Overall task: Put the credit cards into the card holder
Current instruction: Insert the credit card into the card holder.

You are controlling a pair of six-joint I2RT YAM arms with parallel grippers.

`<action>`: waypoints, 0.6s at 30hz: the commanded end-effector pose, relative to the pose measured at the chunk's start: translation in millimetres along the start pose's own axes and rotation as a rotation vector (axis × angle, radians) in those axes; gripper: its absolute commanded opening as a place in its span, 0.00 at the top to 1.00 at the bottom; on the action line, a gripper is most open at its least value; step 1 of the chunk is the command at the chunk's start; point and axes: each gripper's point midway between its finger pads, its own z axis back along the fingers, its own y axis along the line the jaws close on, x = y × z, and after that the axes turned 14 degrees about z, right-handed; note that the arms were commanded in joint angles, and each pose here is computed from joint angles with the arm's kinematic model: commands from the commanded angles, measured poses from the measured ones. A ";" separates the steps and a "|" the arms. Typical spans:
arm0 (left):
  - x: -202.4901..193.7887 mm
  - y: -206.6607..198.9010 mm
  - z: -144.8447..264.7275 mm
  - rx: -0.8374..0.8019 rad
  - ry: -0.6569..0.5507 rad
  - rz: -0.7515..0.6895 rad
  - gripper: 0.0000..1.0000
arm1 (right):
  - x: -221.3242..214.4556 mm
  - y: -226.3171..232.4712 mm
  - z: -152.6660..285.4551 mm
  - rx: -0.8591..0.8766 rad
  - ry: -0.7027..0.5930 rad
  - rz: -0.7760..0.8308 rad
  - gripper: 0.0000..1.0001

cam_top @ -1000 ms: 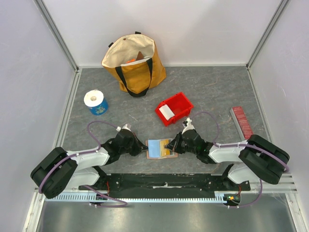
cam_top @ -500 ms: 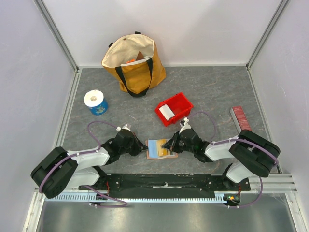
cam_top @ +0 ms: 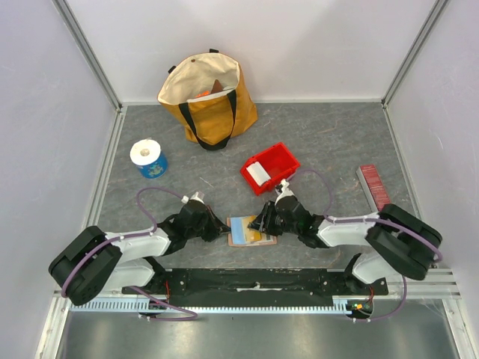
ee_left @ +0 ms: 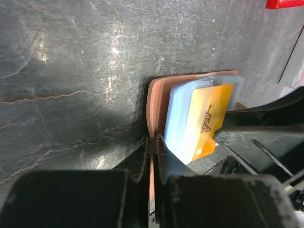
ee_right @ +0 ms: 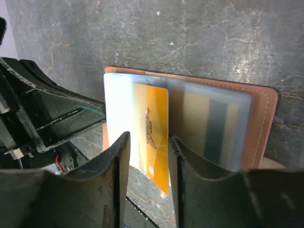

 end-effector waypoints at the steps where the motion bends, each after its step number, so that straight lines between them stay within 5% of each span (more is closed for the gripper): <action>1: 1.6 9.7 1.2 0.028 -0.016 0.023 0.98 | 4.4 -36.3 20.5 -0.230 0.008 0.114 0.51; 8: 1.4 11.1 3.4 0.029 -0.017 0.020 0.98 | 10.5 -29.6 22.1 -0.220 0.007 0.139 0.44; 18: 1.0 11.1 4.1 0.027 -0.016 0.018 0.98 | 1.6 -5.2 11.8 -0.097 0.045 0.156 0.60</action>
